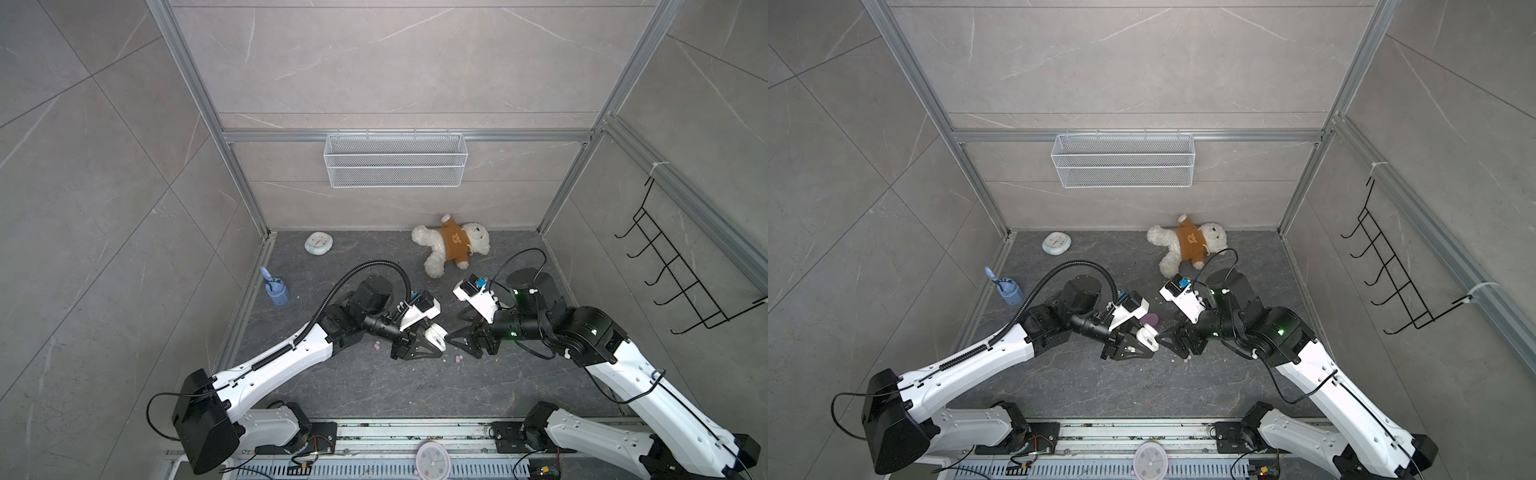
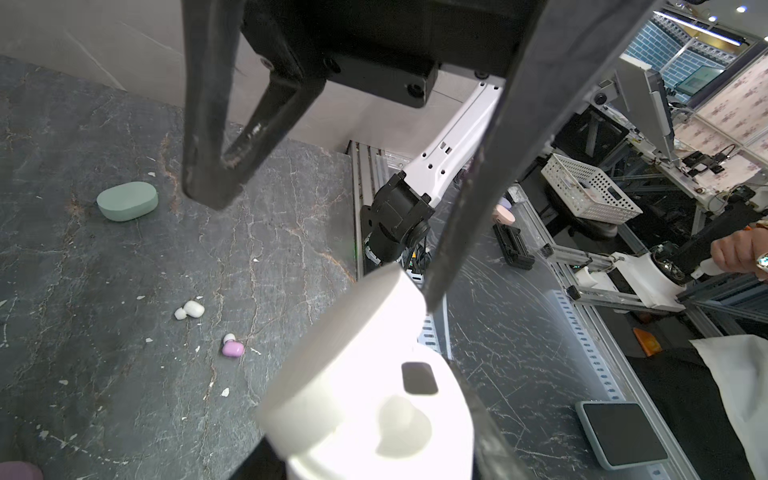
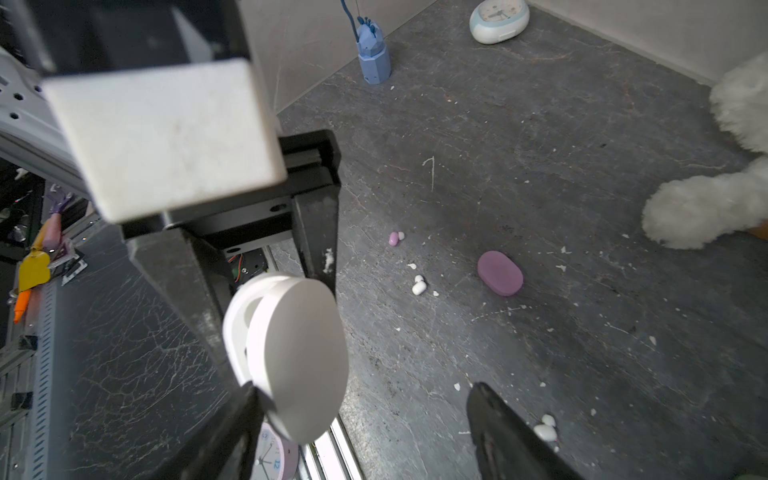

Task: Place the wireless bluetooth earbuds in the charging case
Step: 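Flip open the white case lid with the right gripper while left holds base, then move the right gripper down over the white earbuds on the table, then lower the right gripper and pinch a white earbud between its fingers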

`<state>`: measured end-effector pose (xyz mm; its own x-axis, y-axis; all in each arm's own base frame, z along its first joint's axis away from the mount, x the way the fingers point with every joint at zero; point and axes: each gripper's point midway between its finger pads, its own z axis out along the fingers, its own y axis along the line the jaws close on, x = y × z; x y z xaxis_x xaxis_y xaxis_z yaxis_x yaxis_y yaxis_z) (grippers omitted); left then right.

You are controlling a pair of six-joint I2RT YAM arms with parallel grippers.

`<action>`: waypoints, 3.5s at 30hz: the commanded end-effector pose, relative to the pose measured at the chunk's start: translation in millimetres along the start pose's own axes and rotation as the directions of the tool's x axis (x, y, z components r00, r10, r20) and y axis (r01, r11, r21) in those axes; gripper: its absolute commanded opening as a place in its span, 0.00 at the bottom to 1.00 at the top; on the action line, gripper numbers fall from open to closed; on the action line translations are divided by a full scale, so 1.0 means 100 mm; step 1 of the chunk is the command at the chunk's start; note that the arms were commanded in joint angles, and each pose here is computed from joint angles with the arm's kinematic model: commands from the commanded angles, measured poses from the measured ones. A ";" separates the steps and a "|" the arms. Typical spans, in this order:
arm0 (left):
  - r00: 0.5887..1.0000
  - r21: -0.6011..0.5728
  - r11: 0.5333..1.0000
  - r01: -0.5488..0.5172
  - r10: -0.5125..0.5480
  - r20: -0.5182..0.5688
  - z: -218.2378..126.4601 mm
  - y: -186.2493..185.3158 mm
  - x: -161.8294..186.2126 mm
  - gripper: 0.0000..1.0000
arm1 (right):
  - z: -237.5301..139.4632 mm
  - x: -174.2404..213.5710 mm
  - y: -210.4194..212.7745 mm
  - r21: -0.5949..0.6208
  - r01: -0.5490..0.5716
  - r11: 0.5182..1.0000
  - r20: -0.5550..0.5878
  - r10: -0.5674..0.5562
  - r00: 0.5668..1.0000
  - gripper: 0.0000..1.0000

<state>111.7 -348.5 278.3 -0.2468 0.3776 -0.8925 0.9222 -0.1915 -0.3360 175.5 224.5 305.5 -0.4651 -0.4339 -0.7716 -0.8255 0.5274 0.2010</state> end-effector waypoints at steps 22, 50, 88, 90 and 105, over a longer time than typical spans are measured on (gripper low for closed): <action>0.974 -0.136 0.987 -0.086 0.112 0.198 -0.35 0.01 -0.14 0.33 | -0.32 0.00 -0.28 0.166 -0.369 0.915 0.034 0.368 0.929 1.00; 0.917 -0.303 0.945 -0.120 0.222 0.330 -0.68 0.36 -0.35 0.33 | 1.00 2.20 -1.75 0.740 -0.527 0.416 -0.116 0.853 0.510 0.77; 0.921 -0.304 0.946 -0.110 0.212 0.327 -0.72 0.38 -0.36 0.30 | 0.70 2.65 -1.93 0.877 -0.377 0.298 -0.116 0.893 0.436 0.73; 0.920 -0.304 0.946 -0.112 0.214 0.328 -0.73 0.37 -0.37 0.30 | 0.70 2.64 -1.97 0.876 -0.386 0.289 -0.101 0.893 0.439 0.73; 0.922 -0.306 0.946 -0.106 0.209 0.326 -0.74 0.35 -0.36 0.30 | 0.65 2.40 -2.16 0.875 -0.404 0.267 -0.058 0.886 0.461 0.73</action>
<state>180.6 -304.9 290.3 -0.1907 0.0667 -0.9794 0.9792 0.0832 -0.1850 260.3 60.5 23.4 -0.9694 0.2151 -0.1180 0.2319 0.9604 -0.1545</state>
